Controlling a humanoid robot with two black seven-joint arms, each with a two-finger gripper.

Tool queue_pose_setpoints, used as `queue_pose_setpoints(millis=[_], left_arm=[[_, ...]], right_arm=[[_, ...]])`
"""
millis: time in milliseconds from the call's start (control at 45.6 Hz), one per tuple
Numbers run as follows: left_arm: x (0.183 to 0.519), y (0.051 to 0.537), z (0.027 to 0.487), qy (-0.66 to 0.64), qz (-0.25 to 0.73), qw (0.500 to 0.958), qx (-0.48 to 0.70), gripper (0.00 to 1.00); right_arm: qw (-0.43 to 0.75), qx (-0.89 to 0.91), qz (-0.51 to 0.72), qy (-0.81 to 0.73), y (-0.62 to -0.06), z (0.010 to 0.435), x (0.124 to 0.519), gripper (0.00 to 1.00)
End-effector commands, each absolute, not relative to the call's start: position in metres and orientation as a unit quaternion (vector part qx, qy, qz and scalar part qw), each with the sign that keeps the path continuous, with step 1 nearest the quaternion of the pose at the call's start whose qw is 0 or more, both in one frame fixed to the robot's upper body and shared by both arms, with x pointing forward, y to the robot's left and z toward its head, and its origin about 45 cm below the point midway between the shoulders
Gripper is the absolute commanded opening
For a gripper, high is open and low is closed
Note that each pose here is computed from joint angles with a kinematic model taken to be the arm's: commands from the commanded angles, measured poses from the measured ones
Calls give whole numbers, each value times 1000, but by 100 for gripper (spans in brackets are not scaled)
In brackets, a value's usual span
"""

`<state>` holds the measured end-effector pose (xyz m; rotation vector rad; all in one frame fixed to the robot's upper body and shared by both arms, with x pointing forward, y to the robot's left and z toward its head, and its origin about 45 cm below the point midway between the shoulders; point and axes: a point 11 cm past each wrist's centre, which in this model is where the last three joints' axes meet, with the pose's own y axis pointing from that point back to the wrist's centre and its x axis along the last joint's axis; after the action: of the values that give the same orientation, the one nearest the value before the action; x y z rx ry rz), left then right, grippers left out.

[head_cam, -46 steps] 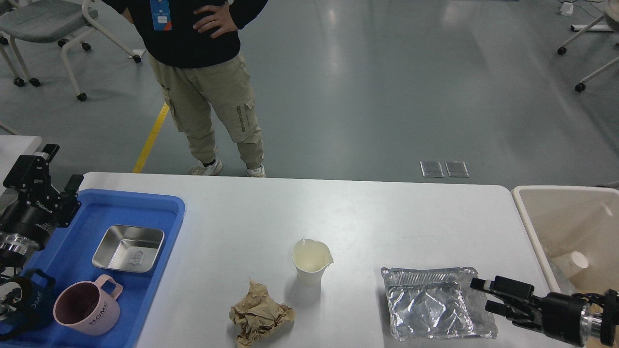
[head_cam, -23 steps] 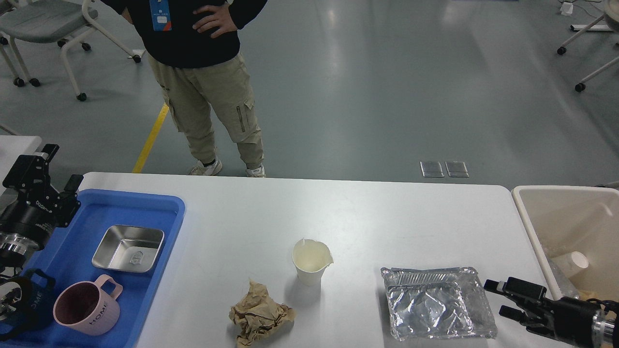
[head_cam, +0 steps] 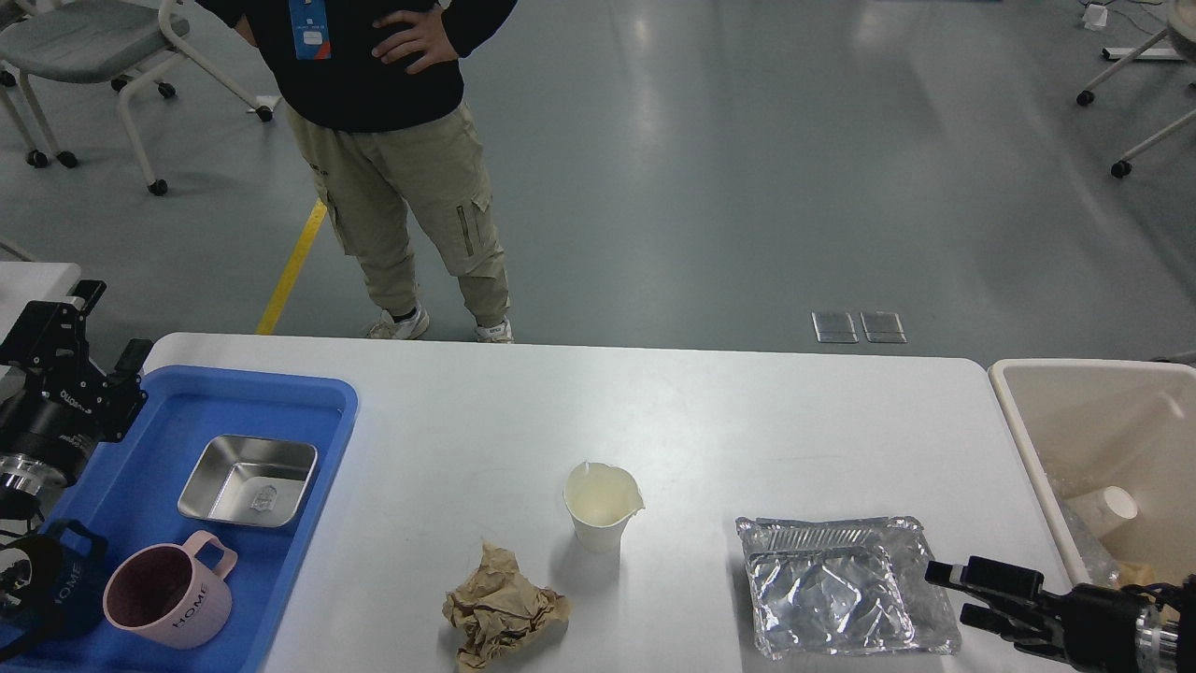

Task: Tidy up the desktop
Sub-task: 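Lower the right gripper toward the edge of the foil tray, then grip the foil tray's edge nearest the right gripper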

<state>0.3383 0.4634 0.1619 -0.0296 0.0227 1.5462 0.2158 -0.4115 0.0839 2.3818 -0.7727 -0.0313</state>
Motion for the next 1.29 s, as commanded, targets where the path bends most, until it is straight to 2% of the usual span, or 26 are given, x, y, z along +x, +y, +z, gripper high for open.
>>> queue_pose_setpoints(millis=[0, 329, 373, 570, 833, 986, 1074, 1271], left_arm=[[338, 466, 163, 8, 700, 714, -12, 96], [338, 466, 164, 7, 700, 714, -12, 96], [338, 467, 164, 7, 700, 714, -11, 96], [338, 469, 166, 6, 701, 713, -11, 96], [332, 471, 162, 6, 703, 711, -12, 96], [330, 472, 161, 5, 704, 710, -12, 96], [330, 472, 161, 5, 704, 710, -13, 96], [328, 472, 159, 6, 704, 710, -12, 96]], right_arm=[[311, 905, -13, -289, -407, 80, 215, 100], [324, 904, -1, -278, -393, 62, 204, 98], [326, 905, 2, -274, -392, 61, 204, 95], [336, 904, 12, -262, -390, 59, 204, 68], [336, 905, 19, -259, -387, 60, 209, 66], [339, 903, 24, -263, -387, 57, 212, 62], [342, 902, 25, -261, -388, 57, 213, 56], [348, 900, 25, -260, -385, 50, 217, 57]])
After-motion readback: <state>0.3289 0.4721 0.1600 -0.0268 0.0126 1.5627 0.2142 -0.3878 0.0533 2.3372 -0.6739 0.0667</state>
